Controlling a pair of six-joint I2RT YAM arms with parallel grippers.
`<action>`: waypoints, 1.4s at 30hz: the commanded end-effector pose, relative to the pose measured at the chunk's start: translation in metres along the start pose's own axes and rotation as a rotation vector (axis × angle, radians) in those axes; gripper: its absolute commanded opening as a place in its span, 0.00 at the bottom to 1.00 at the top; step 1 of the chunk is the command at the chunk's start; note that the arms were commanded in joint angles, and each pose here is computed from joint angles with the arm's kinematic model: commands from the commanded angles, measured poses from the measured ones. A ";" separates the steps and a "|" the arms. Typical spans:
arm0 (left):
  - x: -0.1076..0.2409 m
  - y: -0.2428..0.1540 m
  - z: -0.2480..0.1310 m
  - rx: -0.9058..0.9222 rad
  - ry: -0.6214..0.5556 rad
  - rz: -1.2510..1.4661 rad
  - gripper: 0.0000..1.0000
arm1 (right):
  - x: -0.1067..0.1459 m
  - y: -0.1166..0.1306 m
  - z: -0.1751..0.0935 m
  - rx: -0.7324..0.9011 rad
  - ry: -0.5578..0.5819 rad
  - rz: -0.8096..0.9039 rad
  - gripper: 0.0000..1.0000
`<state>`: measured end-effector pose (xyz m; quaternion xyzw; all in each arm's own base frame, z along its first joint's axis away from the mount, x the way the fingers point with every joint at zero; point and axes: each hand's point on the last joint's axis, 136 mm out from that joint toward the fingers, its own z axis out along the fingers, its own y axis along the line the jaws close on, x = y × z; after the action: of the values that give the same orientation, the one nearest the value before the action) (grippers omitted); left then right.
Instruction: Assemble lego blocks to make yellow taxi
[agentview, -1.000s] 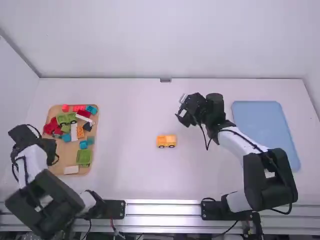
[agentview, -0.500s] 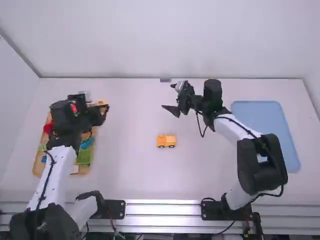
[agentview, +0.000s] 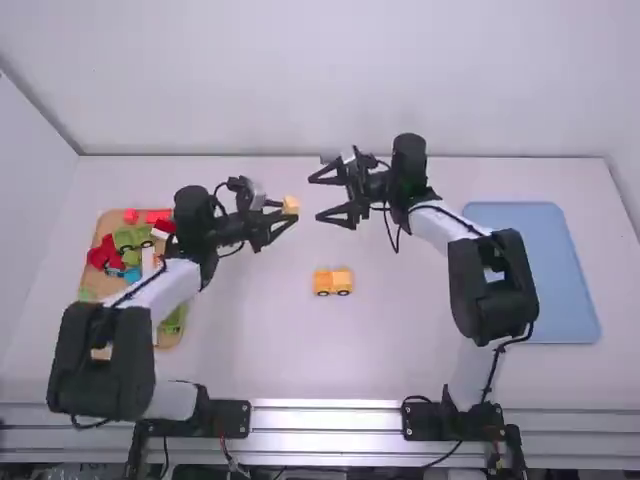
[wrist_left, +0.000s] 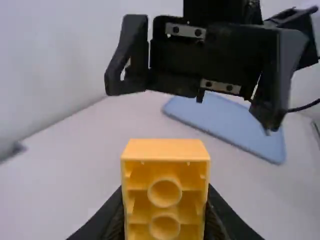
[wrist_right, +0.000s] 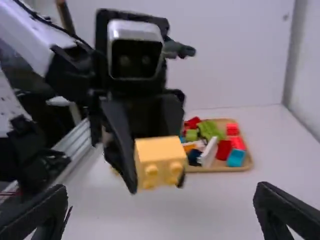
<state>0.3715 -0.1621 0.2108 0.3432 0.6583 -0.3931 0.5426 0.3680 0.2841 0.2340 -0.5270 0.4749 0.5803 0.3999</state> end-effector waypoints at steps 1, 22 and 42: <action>0.007 -0.005 0.004 0.072 -0.013 -0.043 0.05 | -0.007 0.007 0.005 -0.062 0.003 0.053 1.00; -0.006 -0.022 0.015 0.198 -0.085 -0.021 0.04 | -0.012 0.012 0.030 -0.078 0.005 0.014 0.52; -0.009 -0.021 0.015 0.190 -0.094 -0.012 0.03 | -0.009 0.014 0.034 -0.085 0.008 0.024 0.28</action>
<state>0.3607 -0.1848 0.2225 0.3732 0.5924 -0.4721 0.5356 0.3504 0.3107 0.2396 -0.5289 0.4719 0.5998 0.3713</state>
